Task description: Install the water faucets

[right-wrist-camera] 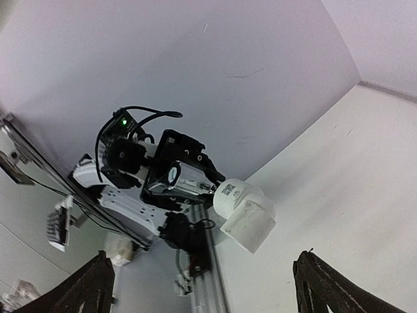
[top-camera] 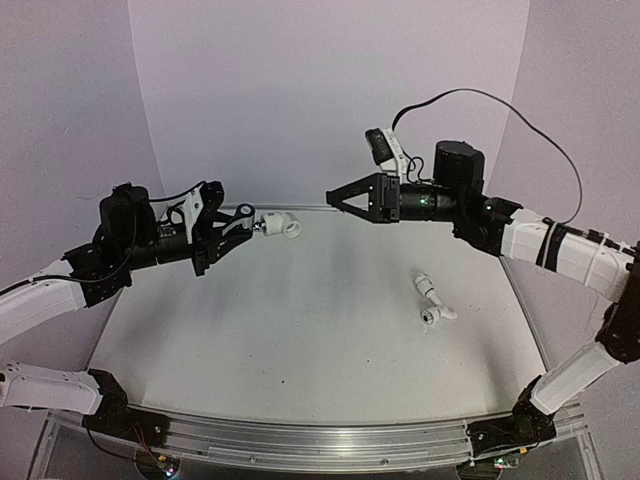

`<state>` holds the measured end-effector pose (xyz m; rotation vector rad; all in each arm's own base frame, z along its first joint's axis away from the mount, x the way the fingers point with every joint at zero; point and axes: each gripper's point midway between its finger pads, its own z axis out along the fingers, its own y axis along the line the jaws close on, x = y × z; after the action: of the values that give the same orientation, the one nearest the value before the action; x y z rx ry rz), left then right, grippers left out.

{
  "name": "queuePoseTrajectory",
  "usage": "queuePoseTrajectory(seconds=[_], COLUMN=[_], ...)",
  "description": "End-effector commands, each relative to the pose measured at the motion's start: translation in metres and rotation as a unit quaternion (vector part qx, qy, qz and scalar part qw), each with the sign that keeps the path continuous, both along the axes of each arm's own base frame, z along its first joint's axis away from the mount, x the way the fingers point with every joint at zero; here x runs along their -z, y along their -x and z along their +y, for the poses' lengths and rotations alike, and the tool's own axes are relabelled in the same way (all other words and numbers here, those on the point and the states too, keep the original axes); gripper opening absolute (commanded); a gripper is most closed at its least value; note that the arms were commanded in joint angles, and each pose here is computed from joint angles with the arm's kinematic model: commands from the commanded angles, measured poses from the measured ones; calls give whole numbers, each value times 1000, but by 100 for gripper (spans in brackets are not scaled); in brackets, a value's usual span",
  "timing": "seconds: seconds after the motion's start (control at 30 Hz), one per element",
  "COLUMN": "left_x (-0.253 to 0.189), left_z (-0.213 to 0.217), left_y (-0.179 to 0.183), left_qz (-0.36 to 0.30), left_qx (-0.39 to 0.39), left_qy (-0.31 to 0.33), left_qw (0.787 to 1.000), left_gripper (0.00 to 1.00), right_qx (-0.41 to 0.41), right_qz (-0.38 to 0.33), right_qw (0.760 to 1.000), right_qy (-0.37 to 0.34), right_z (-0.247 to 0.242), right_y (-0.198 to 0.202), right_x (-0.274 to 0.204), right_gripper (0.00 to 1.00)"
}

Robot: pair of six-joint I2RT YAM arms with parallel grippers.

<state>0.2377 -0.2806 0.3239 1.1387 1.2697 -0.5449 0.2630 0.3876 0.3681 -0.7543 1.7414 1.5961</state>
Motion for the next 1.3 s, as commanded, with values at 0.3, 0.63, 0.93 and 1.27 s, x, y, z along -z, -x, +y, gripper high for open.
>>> queuePoseTrajectory(seconds=[0.3,0.63,0.93,1.27], left_x=[-45,-69,-58,-60], left_z=[-28,-38,-41,-41], left_y=[23,34,30,28], left_qz=[586,697,725,753], left_qx=[113,155,143,131], left_qy=[201,175,171,178], left_qw=[776,678,651,620], left_gripper=[0,0,0,0], right_qx=[-5,-50,-18,60], right_qz=[-577,-651,-680,-733], right_qw=[805,751,727,669], right_qy=[136,100,93,113], right_z=[-44,-12,10,-7], right_y=[30,39,40,32], right_x=[6,9,8,-19], right_gripper=[96,93,89,97])
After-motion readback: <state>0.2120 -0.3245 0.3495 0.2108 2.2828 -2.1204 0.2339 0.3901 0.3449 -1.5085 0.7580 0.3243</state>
